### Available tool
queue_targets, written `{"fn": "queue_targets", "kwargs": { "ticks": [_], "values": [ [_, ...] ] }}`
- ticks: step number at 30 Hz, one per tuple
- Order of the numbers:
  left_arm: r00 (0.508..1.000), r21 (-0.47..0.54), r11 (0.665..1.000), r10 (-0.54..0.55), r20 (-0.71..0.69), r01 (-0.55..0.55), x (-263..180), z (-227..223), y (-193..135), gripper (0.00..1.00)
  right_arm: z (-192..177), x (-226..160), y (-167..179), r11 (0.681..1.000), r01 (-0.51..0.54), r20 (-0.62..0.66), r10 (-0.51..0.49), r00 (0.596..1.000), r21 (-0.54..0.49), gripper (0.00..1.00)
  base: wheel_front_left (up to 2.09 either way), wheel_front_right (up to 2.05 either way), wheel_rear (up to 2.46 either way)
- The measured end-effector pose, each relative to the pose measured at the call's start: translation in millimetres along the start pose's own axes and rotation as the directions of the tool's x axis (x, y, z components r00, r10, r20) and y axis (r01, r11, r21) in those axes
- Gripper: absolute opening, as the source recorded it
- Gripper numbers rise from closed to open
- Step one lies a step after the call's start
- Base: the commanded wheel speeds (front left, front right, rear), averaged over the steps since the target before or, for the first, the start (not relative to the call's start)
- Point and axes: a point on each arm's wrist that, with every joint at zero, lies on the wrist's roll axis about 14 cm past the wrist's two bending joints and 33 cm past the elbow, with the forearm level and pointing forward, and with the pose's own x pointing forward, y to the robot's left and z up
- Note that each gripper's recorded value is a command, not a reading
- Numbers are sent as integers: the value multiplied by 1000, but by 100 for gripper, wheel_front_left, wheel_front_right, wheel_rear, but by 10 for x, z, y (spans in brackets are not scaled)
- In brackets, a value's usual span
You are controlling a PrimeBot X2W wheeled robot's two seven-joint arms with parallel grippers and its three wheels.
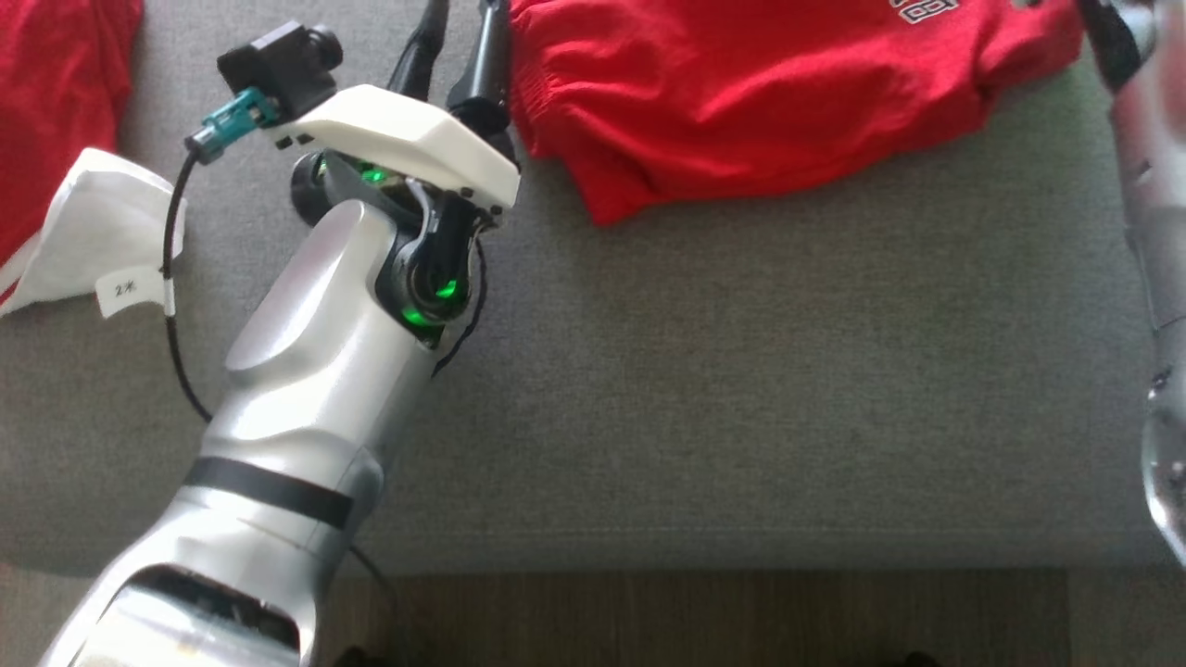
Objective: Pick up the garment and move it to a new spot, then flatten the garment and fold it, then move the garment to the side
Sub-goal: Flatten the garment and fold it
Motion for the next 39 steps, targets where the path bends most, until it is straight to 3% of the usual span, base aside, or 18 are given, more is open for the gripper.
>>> {"fn": "queue_targets", "kwargs": {
  "ticks": [3,8,14,21,28,33,39],
  "values": [
    [1000,78,997,15,21,-16,-47,48,10,100,179,-68,121,998,-31,58,28,998,48,100,0,0,0],
    [996,236,972,-7,87,-14,-253,155,-96,100,-149,-406,260,992,-67,-38,72,997,107,100,0,0,0],
    [982,358,933,-76,172,10,-619,277,-347,100,-189,-584,77,990,-35,-117,52,992,137,100,0,0,0],
    [966,404,913,-63,251,-45,-1089,394,-366,100,-459,-701,-3,976,23,-247,32,968,216,100,0,0,0],
    [966,404,910,-12,258,-96,-1479,302,-305,100,-702,-692,-17,976,46,-344,31,938,214,100,0,0,0],
    [965,399,911,0,261,-108,-1558,293,-294,100,-976,-700,17,981,50,-435,38,900,188,100,0,0,0],
    [966,409,907,-12,260,-98,-1583,279,-348,100,-1003,-609,65,979,52,-455,45,889,199,100,0,0,0]
  ]
}}
